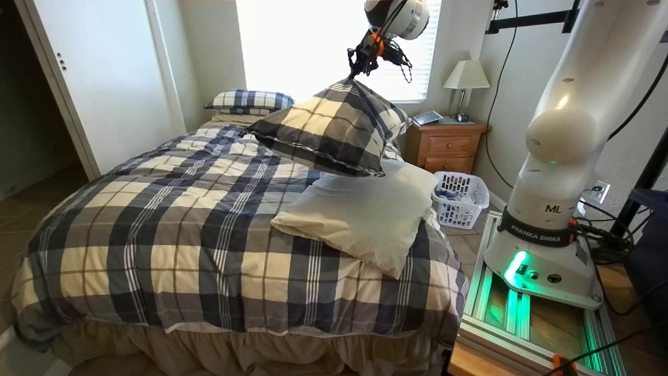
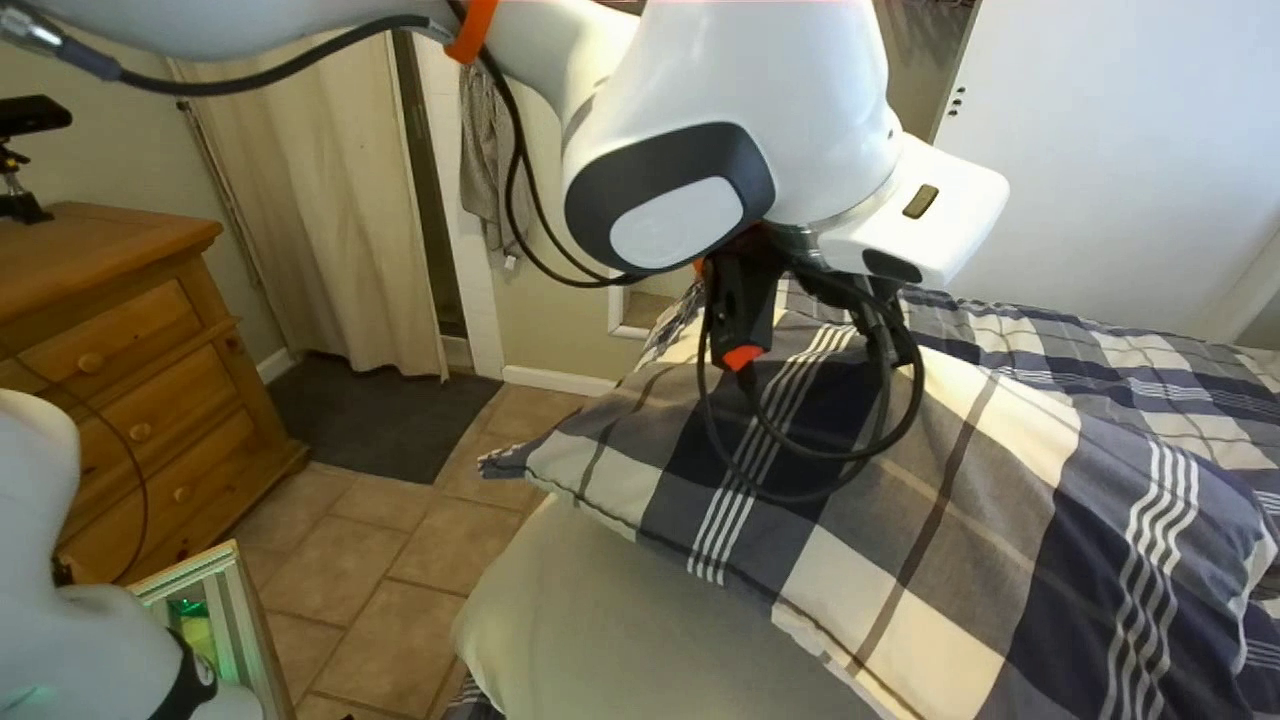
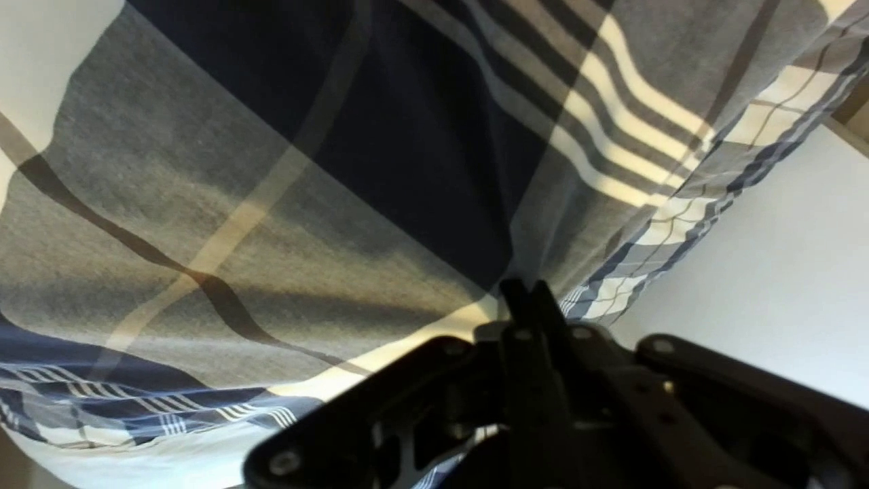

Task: Remove the checked pillow from the top of the white pillow

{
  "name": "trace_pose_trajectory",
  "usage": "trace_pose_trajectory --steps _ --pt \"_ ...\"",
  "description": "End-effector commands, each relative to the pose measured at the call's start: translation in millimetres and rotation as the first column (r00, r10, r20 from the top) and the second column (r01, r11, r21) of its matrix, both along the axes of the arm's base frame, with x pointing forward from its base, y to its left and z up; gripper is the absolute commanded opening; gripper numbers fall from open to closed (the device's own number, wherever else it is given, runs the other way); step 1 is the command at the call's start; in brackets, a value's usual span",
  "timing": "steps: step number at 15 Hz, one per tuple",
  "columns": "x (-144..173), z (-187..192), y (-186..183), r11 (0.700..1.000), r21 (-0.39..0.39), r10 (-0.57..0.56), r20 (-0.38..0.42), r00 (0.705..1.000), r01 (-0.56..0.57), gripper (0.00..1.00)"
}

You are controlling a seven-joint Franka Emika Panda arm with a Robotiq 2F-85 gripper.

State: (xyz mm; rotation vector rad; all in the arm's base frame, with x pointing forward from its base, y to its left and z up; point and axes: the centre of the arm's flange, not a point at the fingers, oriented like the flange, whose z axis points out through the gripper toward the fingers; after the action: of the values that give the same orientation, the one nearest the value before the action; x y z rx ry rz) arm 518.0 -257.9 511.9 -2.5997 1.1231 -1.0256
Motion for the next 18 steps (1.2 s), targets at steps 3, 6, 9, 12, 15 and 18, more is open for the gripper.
trace_pose_trajectory --steps 3,6,9,12,15,18 --pt "38.6 36.3 -16.5 1.000 0.003 -0.027 0.123 0.992 0.027 0.00" --pt "57.0 36.8 -19.5 1.000 0.008 -0.031 0.137 0.990 0.030 0.00" --pt "78.2 36.1 -16.0 1.000 -0.003 -0.004 0.144 0.990 0.005 0.00" --pt "100.5 33.7 -9.0 0.999 -0.028 0.044 0.138 0.989 -0.041 0.00" --pt "120.2 29.1 -3.1 0.992 -0.064 0.119 0.120 0.986 -0.112 0.00" --pt "136.5 21.4 -1.8 0.977 -0.100 0.198 0.103 0.975 -0.188 0.00"
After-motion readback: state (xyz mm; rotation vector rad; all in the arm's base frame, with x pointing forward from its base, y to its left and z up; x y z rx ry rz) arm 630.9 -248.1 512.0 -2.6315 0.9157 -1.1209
